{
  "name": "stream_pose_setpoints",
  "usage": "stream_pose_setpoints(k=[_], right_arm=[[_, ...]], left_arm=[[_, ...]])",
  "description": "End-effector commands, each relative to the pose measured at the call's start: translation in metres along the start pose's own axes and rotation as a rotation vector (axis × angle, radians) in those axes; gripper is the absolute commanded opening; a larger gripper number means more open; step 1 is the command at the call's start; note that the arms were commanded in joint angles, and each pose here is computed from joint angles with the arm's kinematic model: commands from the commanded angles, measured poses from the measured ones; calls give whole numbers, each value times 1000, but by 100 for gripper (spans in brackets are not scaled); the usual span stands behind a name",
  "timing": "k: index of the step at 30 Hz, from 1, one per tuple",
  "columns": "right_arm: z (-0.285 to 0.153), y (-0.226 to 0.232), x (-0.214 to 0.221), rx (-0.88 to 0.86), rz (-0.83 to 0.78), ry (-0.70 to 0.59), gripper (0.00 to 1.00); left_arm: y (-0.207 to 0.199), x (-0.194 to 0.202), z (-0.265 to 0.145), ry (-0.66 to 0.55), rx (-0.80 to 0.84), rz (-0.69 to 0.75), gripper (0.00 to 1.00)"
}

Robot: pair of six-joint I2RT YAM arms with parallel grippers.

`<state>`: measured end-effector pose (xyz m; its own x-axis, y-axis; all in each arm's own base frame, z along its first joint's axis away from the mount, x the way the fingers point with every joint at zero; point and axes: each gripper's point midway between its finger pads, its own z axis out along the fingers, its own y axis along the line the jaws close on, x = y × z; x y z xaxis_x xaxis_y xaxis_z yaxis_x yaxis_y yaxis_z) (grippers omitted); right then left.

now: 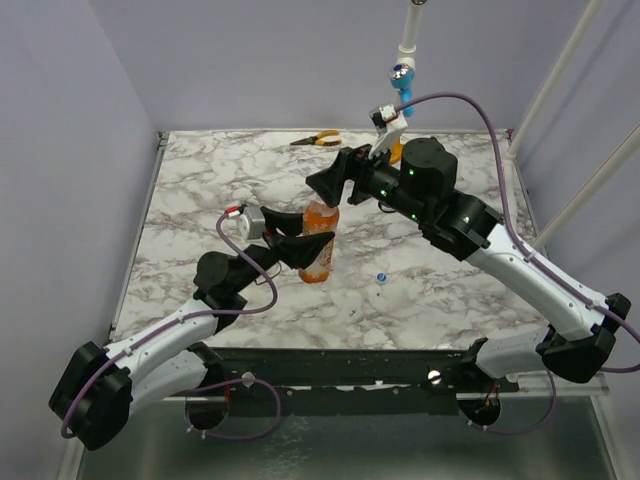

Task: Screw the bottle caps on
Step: Screw the bottle cap onto the plastic bottle.

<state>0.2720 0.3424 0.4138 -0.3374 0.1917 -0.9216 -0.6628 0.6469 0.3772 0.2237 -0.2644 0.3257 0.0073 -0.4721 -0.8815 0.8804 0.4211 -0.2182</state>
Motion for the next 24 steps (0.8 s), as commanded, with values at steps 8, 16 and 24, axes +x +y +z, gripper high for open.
stream_pose_setpoints(k=[8, 16, 24], right_arm=[[-18, 12, 10, -91, -135, 110, 76], [-18, 17, 17, -124, -130, 136, 73], [-18, 13, 16, -102, -127, 130, 62]], left_arm=[[-6, 7, -8, 34, 27, -8, 25], [-6, 8, -8, 39, 29, -13, 25], [-6, 8, -8, 42, 30, -16, 25]])
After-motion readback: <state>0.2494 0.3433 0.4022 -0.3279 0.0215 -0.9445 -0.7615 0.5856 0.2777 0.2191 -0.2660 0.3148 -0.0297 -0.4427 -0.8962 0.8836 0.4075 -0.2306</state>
